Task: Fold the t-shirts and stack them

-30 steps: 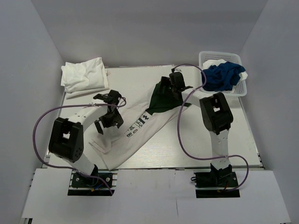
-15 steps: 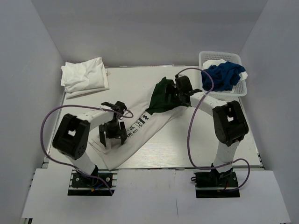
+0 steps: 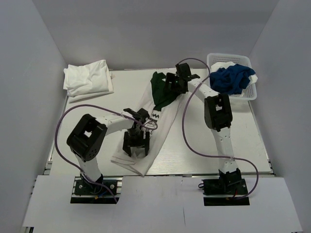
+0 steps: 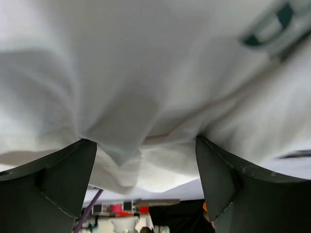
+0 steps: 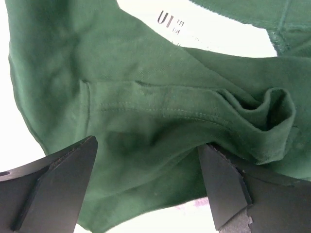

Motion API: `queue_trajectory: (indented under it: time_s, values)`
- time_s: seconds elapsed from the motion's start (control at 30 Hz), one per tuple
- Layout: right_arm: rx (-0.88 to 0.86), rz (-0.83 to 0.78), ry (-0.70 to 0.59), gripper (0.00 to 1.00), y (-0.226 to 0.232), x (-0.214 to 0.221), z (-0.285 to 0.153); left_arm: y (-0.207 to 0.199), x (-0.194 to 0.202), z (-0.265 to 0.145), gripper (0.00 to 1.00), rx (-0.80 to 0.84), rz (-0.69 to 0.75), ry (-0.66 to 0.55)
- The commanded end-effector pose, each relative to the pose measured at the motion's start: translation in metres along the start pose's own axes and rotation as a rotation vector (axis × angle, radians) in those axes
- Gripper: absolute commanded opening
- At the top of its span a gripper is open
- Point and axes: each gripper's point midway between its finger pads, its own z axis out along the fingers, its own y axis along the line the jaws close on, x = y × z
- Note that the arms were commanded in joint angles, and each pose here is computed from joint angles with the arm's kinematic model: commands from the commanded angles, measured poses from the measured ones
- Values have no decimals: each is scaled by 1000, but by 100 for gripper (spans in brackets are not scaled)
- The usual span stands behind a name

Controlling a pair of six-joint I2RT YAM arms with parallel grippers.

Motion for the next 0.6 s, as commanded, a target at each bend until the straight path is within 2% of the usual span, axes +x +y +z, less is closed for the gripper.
queue_trajectory:
  time_s: [0.0,0.07,0.1,0.13,0.2,0.23,0.27,0.3,0.37,0.43,0.47,0.5,0.53,0.57]
  values:
    - [22,51,184,90,-40,36,47,-55,-41,-5,92,122,60,-137]
    - [-18,67,124,90,-40,6,57,-57,-52,-9,92,65,52,-182]
    - [-27,94,120,90,-42,7,63,-63,-69,-13,92,47,26,-229]
    - [-57,93,27,90,-43,-18,68,-69,-74,-14,92,47,35,-244]
    - [-84,111,-28,90,-48,-30,67,-88,-94,-24,92,87,10,-299]
    - [-138,83,-131,90,-39,-58,66,-90,-97,-21,92,84,-1,-293]
    - [-143,71,-160,90,-44,-65,70,-105,-104,-25,92,125,17,-319]
    - [-160,34,-260,90,-35,-102,59,-108,-107,-25,92,129,7,-321]
    - [-135,-40,-311,90,-37,-120,58,-116,-107,-29,92,127,9,-315]
    - [-149,-109,-403,90,-21,-156,29,-116,-106,-34,92,94,7,-333]
    - [-165,-155,-495,90,-4,-190,-19,-111,-105,-44,92,62,13,-377]
    - [-161,-181,-457,90,-5,-175,-16,-111,-104,-52,93,54,8,-404]
    - [-162,-251,-473,90,2,-178,-29,-107,-105,-61,94,45,-6,-438]
    - [-182,-286,-534,90,21,-198,-76,-92,-107,-65,96,-12,-27,-482]
